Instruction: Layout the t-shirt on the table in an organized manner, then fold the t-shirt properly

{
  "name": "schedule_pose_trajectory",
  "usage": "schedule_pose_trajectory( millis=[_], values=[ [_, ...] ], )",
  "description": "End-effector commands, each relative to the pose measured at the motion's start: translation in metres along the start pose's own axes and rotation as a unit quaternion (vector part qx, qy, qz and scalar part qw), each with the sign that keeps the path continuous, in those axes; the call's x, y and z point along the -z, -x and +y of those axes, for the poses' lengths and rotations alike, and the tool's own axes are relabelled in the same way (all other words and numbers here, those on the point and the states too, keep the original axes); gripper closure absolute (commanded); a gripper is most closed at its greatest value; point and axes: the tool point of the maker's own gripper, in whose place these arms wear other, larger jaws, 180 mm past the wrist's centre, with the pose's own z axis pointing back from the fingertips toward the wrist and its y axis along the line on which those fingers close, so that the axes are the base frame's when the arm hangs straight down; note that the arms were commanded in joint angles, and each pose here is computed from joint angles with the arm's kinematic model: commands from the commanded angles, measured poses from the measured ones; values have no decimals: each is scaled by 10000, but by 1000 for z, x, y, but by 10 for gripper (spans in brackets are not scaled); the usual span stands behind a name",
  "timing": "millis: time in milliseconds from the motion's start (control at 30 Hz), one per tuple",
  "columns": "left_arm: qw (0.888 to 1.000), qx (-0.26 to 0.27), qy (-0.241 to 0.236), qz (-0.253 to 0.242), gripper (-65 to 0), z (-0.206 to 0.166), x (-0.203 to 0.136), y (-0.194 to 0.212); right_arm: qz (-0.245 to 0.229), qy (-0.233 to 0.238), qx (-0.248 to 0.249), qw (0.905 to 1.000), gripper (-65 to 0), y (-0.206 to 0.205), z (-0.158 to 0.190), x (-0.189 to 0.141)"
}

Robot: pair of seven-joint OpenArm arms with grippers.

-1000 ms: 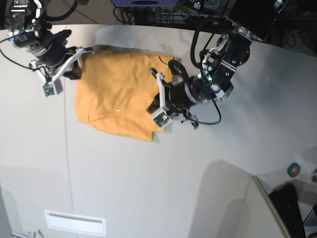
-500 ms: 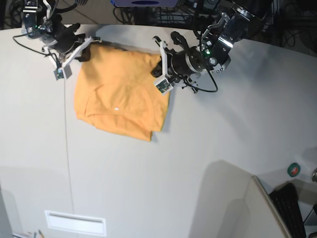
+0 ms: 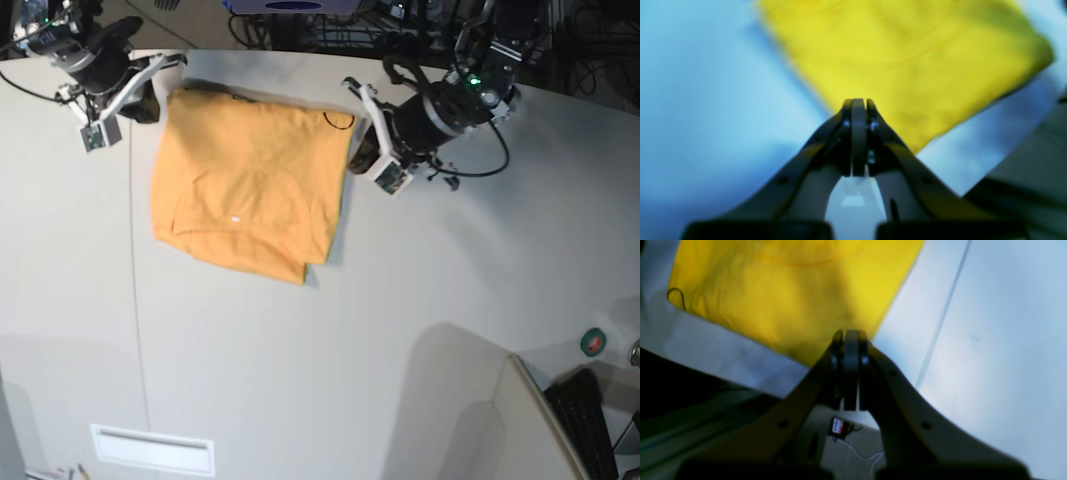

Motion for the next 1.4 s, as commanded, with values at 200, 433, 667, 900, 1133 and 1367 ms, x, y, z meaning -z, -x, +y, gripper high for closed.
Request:
schedule_pose_trajectory(
  millis=[200,433,667,900,1133,1367],
  values=[
    [9957,-42,338,858,0,-36,-61,75,1412,216,166,9896,0,89,-3,-59],
    [9731,-579,837,2069,0,-89,-100,166,3227,-142,437,9454,0,204,19,-104],
    [9486,-1536,863,2627,0,-112,-104,273,4732,-915,79,8762,0,300,30,-71],
    [9148,-2029,779,3403,0,-134,-101,371,5027,-719,-148,8614,0,356,-11,-31],
    [9227,-2826,225,2611,0,-137,-68,366,3941,-593,-167,9170,0,367,0,6],
    [9407,-2424,-37,2374,0,-129,-55,358,3498,-698,-116,9342,0,352,13,24]
  ],
)
